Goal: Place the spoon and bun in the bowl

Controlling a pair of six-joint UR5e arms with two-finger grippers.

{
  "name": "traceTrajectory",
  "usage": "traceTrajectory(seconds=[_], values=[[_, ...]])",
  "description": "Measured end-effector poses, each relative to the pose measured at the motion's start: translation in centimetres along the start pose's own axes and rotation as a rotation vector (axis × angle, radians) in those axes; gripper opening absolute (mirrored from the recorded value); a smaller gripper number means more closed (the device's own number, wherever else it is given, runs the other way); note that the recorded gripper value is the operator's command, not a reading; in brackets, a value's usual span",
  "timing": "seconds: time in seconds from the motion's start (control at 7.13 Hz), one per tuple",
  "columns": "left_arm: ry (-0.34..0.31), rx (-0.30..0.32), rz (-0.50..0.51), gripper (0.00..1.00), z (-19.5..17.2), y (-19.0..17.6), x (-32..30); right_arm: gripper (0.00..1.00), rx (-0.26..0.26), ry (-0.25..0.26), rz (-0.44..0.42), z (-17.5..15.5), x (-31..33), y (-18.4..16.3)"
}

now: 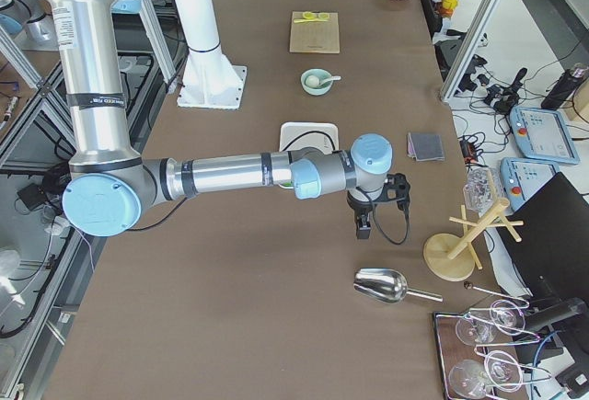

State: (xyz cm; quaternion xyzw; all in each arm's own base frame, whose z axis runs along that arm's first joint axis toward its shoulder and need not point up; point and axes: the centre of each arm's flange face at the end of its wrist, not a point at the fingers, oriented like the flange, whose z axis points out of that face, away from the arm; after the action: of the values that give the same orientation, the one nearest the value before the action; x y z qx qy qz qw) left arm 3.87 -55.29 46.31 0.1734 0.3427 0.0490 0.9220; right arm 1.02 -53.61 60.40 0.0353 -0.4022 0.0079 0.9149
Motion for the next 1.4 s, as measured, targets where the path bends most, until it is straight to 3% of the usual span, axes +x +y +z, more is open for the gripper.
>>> traceTrajectory(seconds=[0.28,0.7,1.12,1.4], values=[[-0.035,-0.055,-0.140,0.98,0.9,3.9,-7.4,1.00,-0.025,-0.015,0.078,0.6,4.9,4.0],[0.037,-0.100,-0.316,0.98,0.0,11.1,-14.0,1.00,-0.027,-0.027,0.122,-1.9,4.7,6.6],[0.036,-0.146,-0.376,0.98,1.2,15.1,-15.8,1.00,-0.059,-0.021,0.155,-3.0,3.5,7.3],[0.034,-0.149,-0.380,0.98,1.3,15.3,-16.0,1.00,-0.065,-0.020,0.162,-2.8,3.7,7.4]])
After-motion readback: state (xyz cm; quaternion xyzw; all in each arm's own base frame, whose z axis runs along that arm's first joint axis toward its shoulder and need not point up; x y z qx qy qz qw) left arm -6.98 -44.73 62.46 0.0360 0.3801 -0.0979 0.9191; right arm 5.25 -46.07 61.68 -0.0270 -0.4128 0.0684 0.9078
